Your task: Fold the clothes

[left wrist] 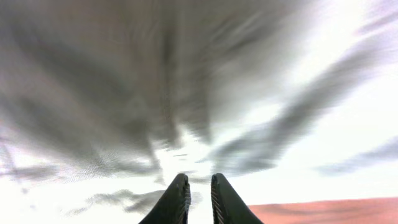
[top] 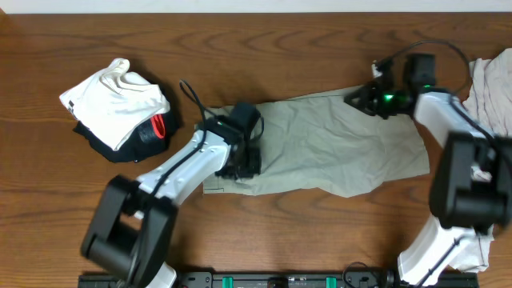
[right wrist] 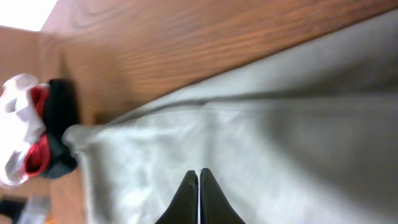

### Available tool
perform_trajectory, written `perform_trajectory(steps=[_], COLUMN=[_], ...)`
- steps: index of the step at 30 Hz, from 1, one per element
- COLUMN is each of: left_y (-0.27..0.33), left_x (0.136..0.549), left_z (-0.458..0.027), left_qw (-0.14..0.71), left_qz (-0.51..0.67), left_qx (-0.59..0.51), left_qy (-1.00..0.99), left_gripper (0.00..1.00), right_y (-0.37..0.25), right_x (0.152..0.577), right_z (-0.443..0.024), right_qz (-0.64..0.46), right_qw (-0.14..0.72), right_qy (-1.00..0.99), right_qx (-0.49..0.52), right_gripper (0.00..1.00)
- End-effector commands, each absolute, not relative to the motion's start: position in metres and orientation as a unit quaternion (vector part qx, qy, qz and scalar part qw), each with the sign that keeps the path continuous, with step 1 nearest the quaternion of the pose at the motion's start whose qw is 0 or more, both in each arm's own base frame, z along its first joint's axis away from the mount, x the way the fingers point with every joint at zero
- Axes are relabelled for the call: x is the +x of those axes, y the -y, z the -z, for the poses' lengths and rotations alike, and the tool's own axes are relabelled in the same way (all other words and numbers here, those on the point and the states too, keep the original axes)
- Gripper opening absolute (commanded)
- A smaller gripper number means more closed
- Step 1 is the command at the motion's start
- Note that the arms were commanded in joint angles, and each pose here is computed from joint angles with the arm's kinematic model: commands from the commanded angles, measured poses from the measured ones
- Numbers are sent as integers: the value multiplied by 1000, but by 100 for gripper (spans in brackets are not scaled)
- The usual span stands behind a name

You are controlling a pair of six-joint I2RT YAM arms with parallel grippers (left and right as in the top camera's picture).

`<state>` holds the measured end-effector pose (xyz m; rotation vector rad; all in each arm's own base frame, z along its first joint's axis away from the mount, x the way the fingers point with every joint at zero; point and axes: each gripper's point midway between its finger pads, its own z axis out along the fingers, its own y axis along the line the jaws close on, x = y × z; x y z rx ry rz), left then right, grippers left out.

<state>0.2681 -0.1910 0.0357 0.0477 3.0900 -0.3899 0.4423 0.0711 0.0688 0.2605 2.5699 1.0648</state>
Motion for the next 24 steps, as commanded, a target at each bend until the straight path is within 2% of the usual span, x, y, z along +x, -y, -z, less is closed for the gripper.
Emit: perform_trajectory(steps=[1, 3, 8, 14, 24], left_y=[208, 216, 235, 243, 224], left_x=[301, 316, 350, 364, 385], left_z=[-94, -112, -125, -75, -13], left_qw=[109, 154, 232, 215, 209], left_qz=[168, 188, 213, 190, 112], left_qx=[51, 64, 104, 153, 157], left_qy=[-978, -968, -943, -946, -959], left_gripper=[17, 24, 24, 22, 22], right_y=[-78, -77, -88, -118, -135], right_x=[424, 404, 356, 317, 278], right_z=[-126, -127, -105, -68, -9], right_qz=[-376, -347, -266, -199, -130], right_qw=[208, 178, 84, 15, -16], right_qy=[-902, -919, -959, -980, -991], right_qx=[33, 48, 51, -2, 27], right_gripper=[2, 2, 2, 3, 4])
